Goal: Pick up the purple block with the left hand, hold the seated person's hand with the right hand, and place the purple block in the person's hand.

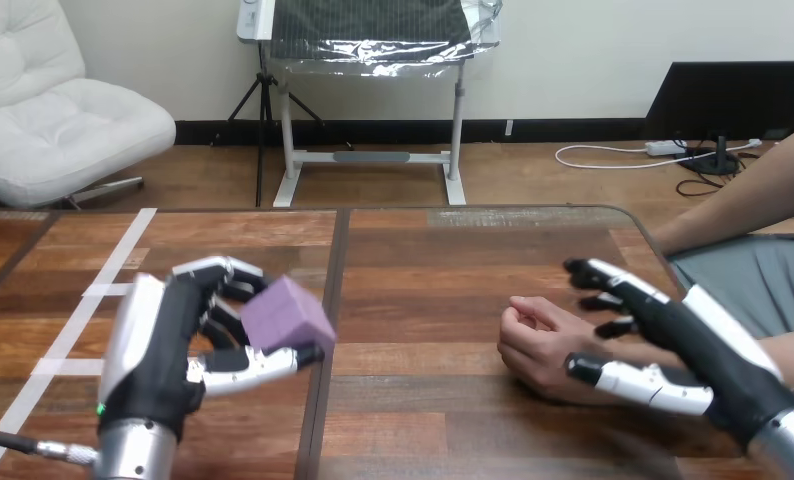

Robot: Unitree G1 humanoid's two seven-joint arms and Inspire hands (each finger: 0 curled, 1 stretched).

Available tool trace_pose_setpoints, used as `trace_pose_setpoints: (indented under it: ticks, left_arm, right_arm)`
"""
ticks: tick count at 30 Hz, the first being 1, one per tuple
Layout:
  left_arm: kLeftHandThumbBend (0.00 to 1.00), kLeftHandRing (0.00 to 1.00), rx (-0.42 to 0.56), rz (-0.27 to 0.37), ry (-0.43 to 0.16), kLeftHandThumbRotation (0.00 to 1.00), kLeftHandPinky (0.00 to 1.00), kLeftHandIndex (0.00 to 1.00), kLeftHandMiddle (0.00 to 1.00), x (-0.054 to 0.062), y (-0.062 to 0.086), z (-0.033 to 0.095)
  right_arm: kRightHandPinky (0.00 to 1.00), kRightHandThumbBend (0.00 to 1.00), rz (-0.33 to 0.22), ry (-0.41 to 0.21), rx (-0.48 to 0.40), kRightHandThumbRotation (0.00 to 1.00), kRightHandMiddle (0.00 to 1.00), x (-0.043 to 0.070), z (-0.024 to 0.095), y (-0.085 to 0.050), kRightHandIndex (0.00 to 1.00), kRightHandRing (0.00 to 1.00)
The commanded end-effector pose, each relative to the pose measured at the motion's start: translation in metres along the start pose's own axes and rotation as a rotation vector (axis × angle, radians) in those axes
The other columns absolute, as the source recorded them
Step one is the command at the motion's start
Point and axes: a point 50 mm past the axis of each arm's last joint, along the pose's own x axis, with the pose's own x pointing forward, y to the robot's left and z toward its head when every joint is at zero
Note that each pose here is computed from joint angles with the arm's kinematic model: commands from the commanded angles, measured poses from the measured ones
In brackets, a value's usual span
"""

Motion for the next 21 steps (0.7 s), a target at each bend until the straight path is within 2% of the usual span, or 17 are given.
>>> trace_pose_setpoints:
  ticks: [1, 21]
  left_arm:
    - [0.60, 0.35, -0.117, 0.198, -0.417, 0.00, 0.30, 0.42, 0.40, 0.003, 0.040, 0.083]
    - [0.58, 0.34, -0.156, 0.193, -0.421, 0.00, 0.28, 0.42, 0.39, -0.006, 0.040, 0.085]
  right_arm:
    - [0.79, 0.95, -0.224, -0.221, -0.160, 0.71, 0.93, 0.026, 0.046, -0.064, 0.93, 0.89]
    - [0.81, 0.94, -0.281, -0.213, -0.176, 0.72, 0.92, 0.023, 0.047, -0.078, 0.92, 0.90]
